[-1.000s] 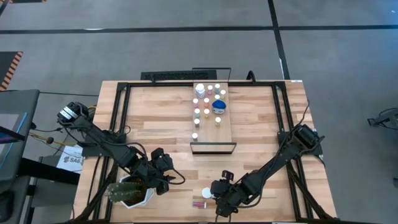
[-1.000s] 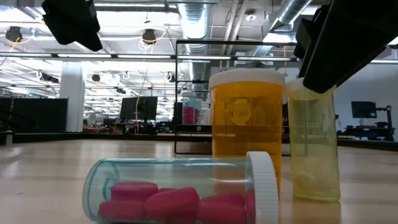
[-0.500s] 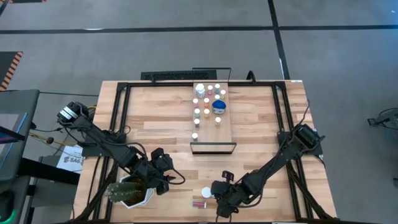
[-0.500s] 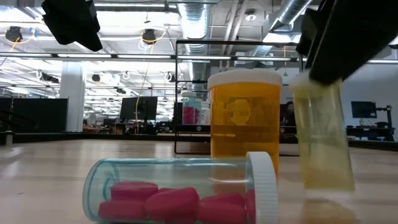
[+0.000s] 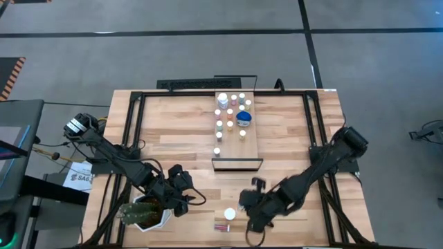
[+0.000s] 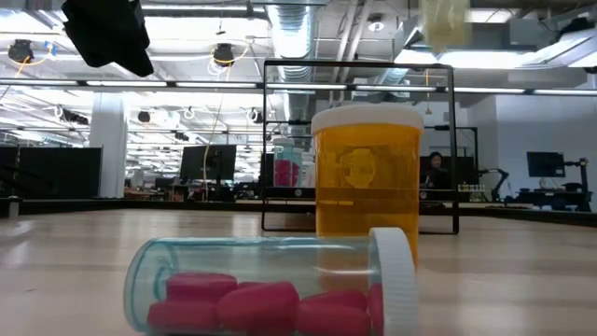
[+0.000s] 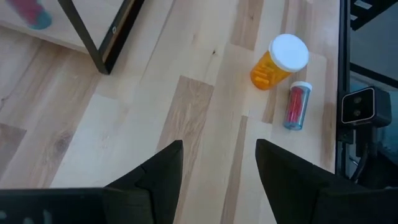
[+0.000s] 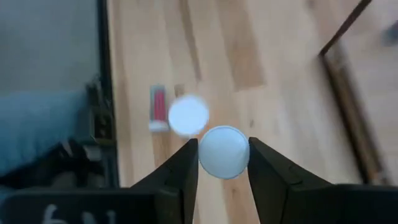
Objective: Pick and place medicine bottles onto shelf by color
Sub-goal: Put the yellow pill bottle on the shelf
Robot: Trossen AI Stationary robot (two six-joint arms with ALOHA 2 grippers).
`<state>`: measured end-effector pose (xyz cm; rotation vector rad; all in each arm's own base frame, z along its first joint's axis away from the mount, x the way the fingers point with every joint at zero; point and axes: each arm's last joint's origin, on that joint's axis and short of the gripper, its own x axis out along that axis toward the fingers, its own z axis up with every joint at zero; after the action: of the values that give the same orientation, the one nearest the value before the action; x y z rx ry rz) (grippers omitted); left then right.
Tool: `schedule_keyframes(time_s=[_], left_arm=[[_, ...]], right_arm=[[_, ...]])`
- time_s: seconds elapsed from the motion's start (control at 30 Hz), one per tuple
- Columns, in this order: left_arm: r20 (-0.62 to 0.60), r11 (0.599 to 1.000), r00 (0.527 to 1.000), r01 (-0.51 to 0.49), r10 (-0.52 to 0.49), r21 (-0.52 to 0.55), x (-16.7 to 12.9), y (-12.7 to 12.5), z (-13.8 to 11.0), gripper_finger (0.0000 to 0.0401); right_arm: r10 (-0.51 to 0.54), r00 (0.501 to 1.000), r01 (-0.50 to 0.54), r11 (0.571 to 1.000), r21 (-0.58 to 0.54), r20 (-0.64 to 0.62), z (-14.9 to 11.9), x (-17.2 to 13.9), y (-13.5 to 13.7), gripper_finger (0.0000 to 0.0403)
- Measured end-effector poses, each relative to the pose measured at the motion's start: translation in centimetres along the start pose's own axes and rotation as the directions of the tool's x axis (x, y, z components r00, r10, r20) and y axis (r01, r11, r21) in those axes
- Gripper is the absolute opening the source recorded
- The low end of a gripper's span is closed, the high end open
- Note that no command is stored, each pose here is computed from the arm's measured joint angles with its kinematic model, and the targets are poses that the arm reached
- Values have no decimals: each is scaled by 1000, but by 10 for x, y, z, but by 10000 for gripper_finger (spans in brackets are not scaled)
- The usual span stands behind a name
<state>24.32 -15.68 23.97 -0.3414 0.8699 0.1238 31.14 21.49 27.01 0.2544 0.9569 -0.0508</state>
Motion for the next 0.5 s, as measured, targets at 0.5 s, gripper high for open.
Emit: schedule_keyframes(time_s=[0.5], left_arm=[[20, 999, 1000, -10, 11, -53, 3, 6, 9, 187]], right_arm=[[-138, 924, 132, 990, 41, 357, 46, -136, -83, 136]])
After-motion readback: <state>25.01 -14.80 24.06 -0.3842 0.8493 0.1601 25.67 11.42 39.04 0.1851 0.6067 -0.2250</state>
